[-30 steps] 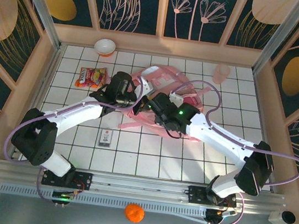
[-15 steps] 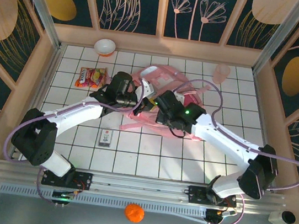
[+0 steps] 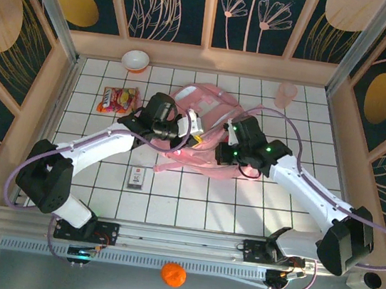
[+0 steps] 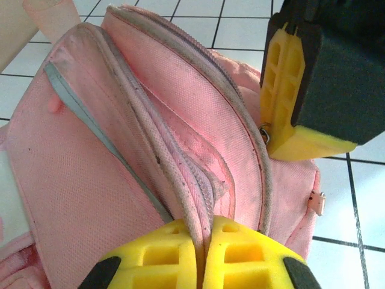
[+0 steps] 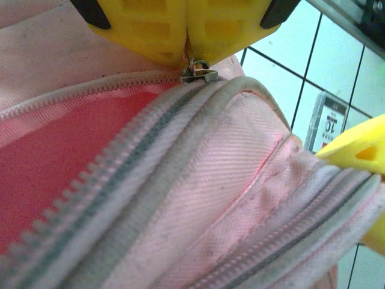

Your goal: Pack the student bag

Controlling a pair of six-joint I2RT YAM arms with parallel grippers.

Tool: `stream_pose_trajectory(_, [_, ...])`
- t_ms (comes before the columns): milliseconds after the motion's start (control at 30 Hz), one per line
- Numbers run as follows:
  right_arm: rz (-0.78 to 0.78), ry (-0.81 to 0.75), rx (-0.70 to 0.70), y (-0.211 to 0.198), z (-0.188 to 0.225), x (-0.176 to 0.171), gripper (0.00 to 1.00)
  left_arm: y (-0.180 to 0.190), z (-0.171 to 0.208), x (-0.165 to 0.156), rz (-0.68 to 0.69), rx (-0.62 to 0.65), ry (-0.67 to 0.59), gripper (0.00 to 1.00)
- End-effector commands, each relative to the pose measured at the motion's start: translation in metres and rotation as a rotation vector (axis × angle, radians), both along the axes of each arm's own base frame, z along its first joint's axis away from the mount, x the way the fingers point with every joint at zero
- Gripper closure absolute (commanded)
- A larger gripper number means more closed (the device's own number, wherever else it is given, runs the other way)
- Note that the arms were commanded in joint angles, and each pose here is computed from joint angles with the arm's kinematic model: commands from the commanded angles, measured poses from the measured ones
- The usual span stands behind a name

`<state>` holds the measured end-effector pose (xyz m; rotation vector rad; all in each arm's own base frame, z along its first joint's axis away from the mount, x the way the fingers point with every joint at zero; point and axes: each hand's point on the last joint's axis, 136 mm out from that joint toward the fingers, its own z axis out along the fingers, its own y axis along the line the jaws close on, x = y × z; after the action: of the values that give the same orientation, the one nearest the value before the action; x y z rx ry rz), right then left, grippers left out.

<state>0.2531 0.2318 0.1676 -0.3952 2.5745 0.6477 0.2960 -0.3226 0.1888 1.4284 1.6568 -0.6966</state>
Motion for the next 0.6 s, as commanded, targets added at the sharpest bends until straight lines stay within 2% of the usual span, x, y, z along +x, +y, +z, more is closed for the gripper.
stream_pose_trajectory(0, [-0.003,-0.042,-0.120,-0.030,-0.006,0.014,1.00,0.019,-0.018,-0.001,-0.016,0.111,0.019,1.00])
stream_pose_trajectory(200, [-0.007,-0.021,-0.241,-0.037,0.001,0.029,1.00,0.017,-0.017,0.002,-0.032,0.133,0.031,1.00])
stream_pose_trajectory(433, [0.038,0.000,-0.323,-0.044,0.009,0.024,1.00,0.025,-0.028,0.020,0.063,0.192,0.010,1.00])
stream_pose_trajectory(467, [0.053,0.010,-0.318,-0.041,0.007,0.021,1.00,0.026,-0.027,0.024,0.089,0.193,0.010,0.97])
stream_pose_trajectory(567, [0.093,0.027,-0.235,-0.018,0.002,0.008,1.00,0.026,-0.014,0.041,0.220,0.133,0.028,0.78])
